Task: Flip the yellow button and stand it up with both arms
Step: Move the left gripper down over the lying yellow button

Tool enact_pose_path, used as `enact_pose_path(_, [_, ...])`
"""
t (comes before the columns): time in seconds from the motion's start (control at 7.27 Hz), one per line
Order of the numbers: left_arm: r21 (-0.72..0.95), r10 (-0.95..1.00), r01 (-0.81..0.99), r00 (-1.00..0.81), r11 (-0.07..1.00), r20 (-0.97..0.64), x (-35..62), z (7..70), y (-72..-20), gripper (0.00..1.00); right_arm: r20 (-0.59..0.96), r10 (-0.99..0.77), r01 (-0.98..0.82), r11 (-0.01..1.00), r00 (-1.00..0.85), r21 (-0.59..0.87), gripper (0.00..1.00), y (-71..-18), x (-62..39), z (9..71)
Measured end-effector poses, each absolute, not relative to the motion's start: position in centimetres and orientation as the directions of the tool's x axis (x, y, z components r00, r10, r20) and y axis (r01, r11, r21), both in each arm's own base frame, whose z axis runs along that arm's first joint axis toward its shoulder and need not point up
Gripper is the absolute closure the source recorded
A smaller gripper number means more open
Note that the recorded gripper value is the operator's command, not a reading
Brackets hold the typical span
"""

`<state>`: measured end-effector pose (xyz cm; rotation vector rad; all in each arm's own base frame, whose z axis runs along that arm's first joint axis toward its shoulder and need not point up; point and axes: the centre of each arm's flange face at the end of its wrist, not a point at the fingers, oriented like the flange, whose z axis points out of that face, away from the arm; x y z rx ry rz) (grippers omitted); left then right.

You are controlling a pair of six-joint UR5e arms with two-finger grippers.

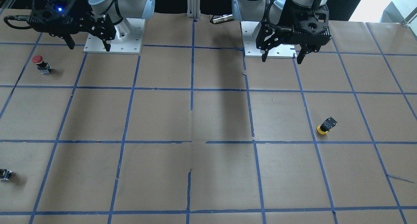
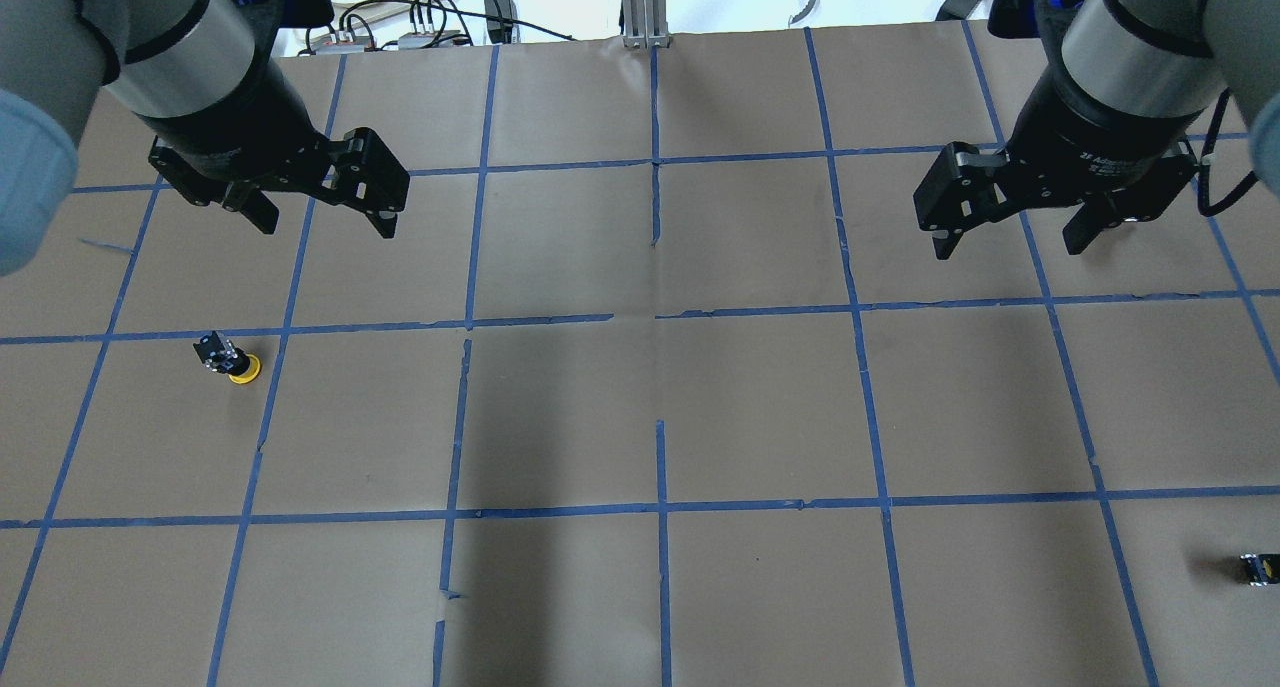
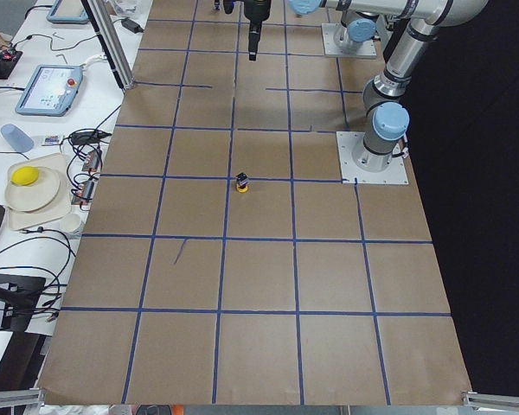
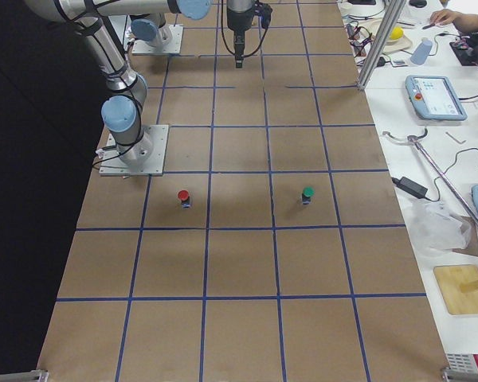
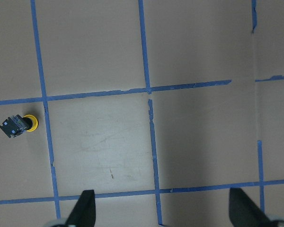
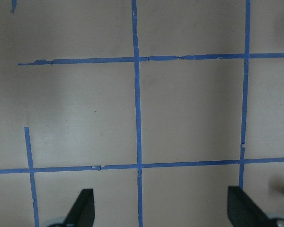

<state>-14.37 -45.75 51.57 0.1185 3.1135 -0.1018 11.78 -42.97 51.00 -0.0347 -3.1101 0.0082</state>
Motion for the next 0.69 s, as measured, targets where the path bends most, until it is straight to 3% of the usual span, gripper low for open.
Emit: enact_pose_path(0.69, [-0.008, -0.002, -0.001, -1.000, 1.000, -0.017, -9.2, 48.7, -46.8, 0.00, 0.034, 0.024, 0.024, 1.000, -0.999, 0.000, 0.00, -42.9, 12.0, 50.9])
